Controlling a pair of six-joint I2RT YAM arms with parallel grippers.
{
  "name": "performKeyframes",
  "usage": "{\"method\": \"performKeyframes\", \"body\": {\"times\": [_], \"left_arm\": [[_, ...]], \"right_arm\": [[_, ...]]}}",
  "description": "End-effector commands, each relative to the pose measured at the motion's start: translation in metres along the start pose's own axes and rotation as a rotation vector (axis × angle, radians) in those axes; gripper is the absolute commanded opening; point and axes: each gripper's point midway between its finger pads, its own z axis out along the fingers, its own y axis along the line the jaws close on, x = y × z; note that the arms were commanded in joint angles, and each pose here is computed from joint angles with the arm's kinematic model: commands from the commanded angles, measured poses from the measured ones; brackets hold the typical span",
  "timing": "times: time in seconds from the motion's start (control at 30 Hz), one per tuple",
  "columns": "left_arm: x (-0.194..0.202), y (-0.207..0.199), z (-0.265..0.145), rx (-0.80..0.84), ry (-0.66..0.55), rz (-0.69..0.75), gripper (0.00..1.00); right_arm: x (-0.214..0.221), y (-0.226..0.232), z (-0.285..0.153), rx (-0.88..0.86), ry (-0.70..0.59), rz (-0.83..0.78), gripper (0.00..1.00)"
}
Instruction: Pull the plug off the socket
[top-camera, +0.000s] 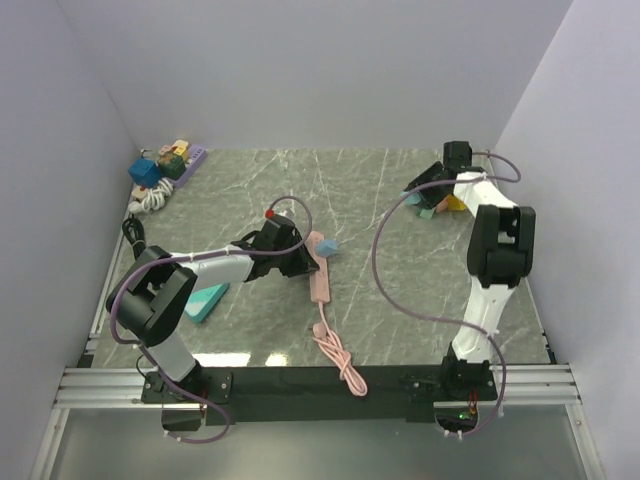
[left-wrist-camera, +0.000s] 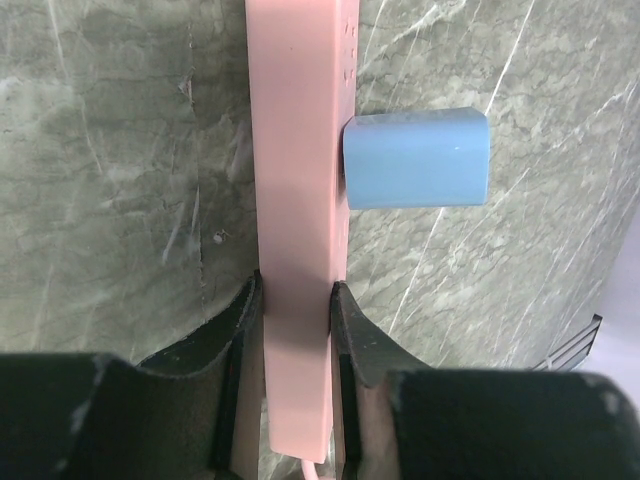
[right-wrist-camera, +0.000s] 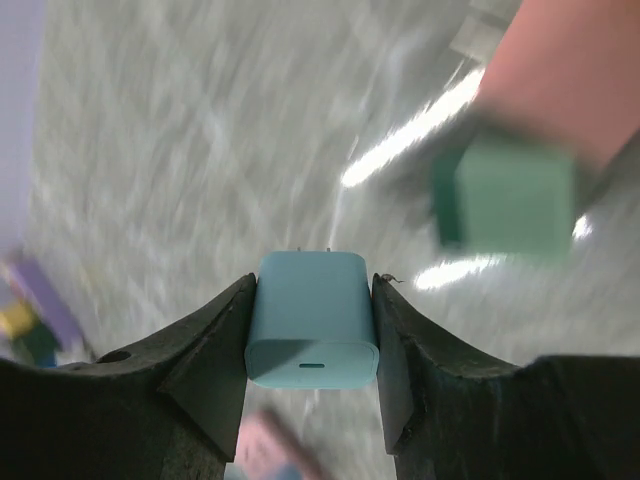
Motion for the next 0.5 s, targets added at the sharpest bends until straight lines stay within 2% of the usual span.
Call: {"method": "performKeyframes", "body": {"times": [0.0,0.07,0.1,0.27,0.3,0.37,0.47], "left_arm": [[0.008,0.004,-0.004,-0.029,0.042,0.024,0.01],[0.008,0.003,-0.006,-0.025,0.043,0.026,0.01],[0.009,0.003,-0.006,-0.023,0.043,0.028,0.01],[0.009,0.003,-0.008,-0.028,0.045,0.033,0.01],[0.008,0.003,-0.008,-0.026,0.044,0.037,0.01],[0.006,0.000,-0.009,-0.022,0.041,0.039,0.01],[0.004,-0.005,-0.011,-0.009,0.035,0.045,0.01]], "right_arm": [[-0.029,-0.011,0.021,0.095,-0.036,0.073,0.33],[-0.047,-0.010,0.030,0.106,-0.042,0.086,0.45],[-0.051,-0.010,0.031,0.112,-0.047,0.090,0.56],[-0.075,0.010,0.004,0.010,-0.088,0.099,0.79],[-0.070,0.013,-0.001,-0.014,-0.084,0.081,0.87],[-0.068,0.035,-0.036,-0.108,-0.099,0.041,0.91],[-0.037,0.049,-0.073,-0.180,-0.075,-0.035,0.93]]}}
